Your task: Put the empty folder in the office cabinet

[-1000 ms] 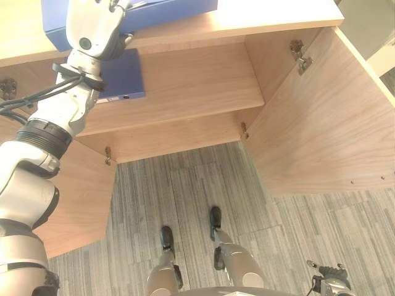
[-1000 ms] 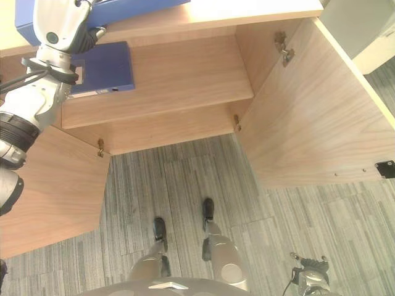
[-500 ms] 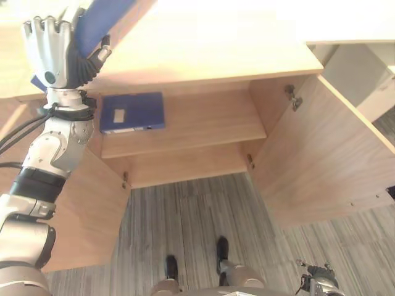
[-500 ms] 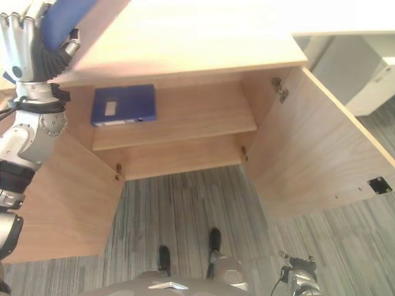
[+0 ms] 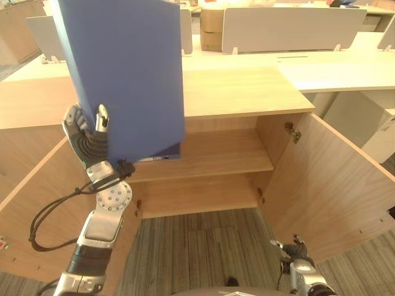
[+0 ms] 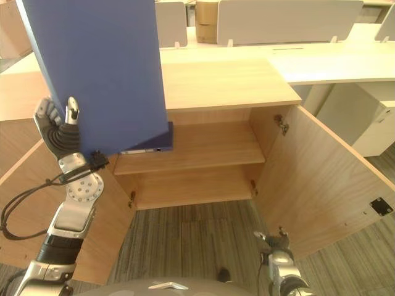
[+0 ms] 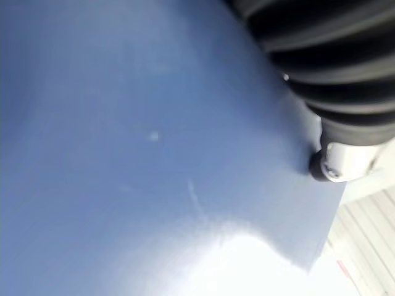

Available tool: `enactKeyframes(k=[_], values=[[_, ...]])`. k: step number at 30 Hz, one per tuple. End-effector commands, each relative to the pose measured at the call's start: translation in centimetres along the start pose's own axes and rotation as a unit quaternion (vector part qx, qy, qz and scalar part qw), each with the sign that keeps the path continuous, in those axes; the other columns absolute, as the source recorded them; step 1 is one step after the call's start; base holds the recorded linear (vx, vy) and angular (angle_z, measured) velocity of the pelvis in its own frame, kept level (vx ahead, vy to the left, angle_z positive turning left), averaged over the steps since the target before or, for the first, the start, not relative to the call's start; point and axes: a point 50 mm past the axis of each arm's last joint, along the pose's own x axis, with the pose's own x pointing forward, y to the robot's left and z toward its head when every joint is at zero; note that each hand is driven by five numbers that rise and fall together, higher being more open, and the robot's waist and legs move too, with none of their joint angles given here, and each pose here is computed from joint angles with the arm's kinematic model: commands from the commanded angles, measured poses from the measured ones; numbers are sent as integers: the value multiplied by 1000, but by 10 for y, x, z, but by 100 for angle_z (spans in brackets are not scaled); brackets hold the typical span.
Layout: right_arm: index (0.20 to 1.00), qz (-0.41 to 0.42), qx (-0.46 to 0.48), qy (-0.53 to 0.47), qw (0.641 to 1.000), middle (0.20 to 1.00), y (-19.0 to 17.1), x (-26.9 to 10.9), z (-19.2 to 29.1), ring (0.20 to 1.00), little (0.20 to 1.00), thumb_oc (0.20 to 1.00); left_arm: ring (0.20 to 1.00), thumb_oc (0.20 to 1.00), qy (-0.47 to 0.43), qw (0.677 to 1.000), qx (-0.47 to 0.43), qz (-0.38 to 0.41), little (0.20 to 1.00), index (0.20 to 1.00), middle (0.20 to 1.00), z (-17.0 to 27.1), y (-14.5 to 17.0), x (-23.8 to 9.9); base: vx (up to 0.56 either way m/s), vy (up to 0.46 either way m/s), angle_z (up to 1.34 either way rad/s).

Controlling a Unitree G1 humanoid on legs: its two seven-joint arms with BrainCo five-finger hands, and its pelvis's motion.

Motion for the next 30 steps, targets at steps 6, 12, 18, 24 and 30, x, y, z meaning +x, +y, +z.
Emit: enactKeyframes(k=[6,12,18,24,30], values=[[1000,33,122,-193,973,1000,2,-1,102,1000,1000,1000,200,200,59,993,-80,-58,200,200,200,-16,8,-18,0,4,1],[1000,129,220,-304,918,1000,18,-26,163,1000,1000,1000,200,200,155,974,-123,-109,200,200,200,-38,0,-53,0,0,1],[1000,240,259,-319,879,1000,52,-46,185,1000,1000,1000,200,200,185,958,-147,-161,200,200,200,-38,-12,-67,-8,-4,4],[1000,402,224,-356,813,1000,97,-94,198,1000,1000,1000,200,200,191,952,-175,-162,200,200,200,-34,-11,-72,-11,1,0],[1000,464,207,-353,786,1000,122,-111,199,1000,1000,1000,200,200,199,948,-194,-153,200,200,200,-34,-10,-75,0,0,0]])
